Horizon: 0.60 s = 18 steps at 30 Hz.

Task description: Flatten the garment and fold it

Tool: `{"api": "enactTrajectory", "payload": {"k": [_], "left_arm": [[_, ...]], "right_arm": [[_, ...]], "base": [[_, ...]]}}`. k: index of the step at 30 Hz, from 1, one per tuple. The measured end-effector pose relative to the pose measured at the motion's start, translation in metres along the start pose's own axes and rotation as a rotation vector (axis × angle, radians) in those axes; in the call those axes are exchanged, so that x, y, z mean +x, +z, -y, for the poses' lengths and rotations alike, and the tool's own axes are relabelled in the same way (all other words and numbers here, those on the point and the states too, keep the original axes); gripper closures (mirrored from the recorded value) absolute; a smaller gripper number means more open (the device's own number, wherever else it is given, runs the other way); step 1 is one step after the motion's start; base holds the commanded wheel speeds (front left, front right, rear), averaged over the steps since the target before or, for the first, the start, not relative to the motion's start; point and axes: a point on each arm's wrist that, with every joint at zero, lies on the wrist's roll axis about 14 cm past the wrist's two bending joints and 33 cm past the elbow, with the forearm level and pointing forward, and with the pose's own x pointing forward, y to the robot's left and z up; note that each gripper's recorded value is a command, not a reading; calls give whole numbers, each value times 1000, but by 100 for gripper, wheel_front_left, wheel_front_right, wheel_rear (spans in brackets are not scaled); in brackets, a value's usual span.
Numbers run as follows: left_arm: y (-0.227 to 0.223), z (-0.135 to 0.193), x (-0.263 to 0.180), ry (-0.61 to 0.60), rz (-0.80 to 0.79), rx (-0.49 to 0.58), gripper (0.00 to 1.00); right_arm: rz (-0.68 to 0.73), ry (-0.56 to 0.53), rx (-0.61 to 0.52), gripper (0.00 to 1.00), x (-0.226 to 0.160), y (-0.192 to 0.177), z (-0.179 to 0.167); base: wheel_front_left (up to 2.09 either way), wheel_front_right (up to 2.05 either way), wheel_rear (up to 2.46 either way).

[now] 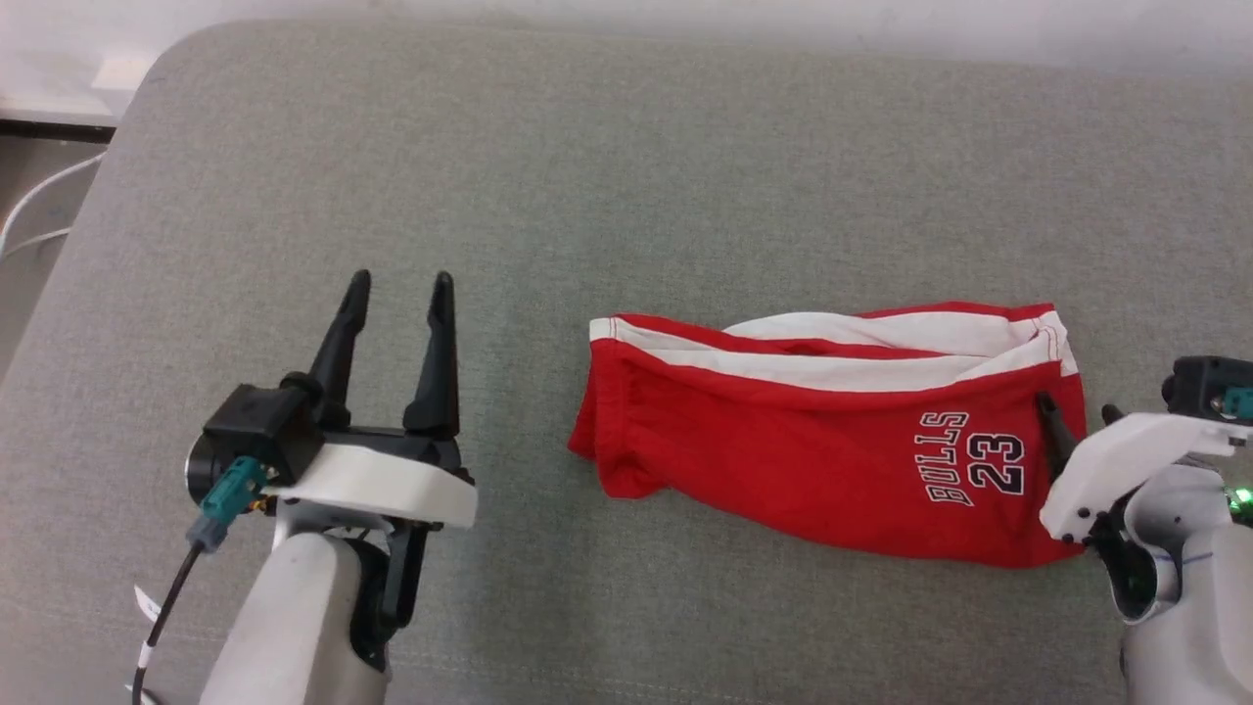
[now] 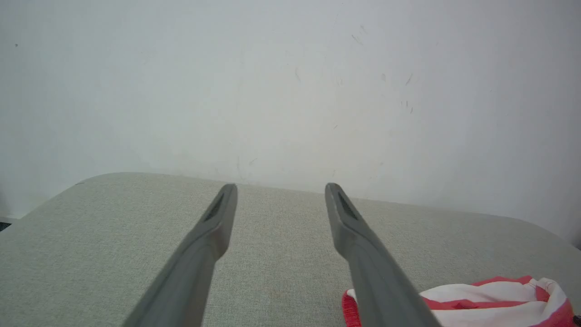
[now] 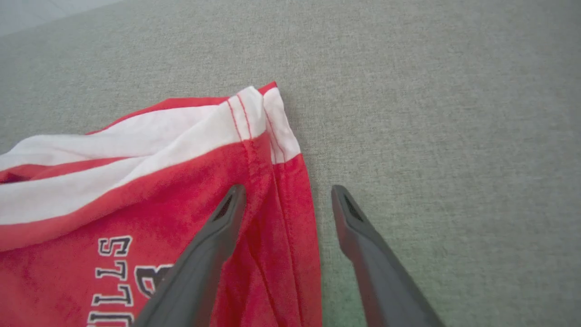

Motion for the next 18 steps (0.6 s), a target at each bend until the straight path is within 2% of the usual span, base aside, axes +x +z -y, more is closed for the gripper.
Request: {"api": "enactTrajectory", "payload": {"k": [3, 8, 9, 10, 12, 18], "left_arm": [[-3, -7, -3, 18, -4, 2, 0], [-6, -15, -10, 39, -9, 4, 0], [-6, -16, -12, 42, -9, 3, 0], [-6, -17, -13, 46, -9, 4, 0], [-6, -19, -15, 51, -11, 7, 0], [-8, -18, -19, 50, -16, 8, 0]], "right_arm": [[-110, -14, 14, 0, 7, -17, 2], [-221, 11, 8, 0, 11, -25, -6], [-238, 19, 10, 42, 11, -26, -8], [-247, 28, 11, 67, 10, -26, -10], [-246, 43, 15, 100, 9, -25, -15], [-173, 21, 28, 100, 0, -17, -9]], "base": [[0, 0, 0], [0, 0, 0], [0, 0, 0], [0, 0, 0], [0, 0, 0], [0, 0, 0]]}}
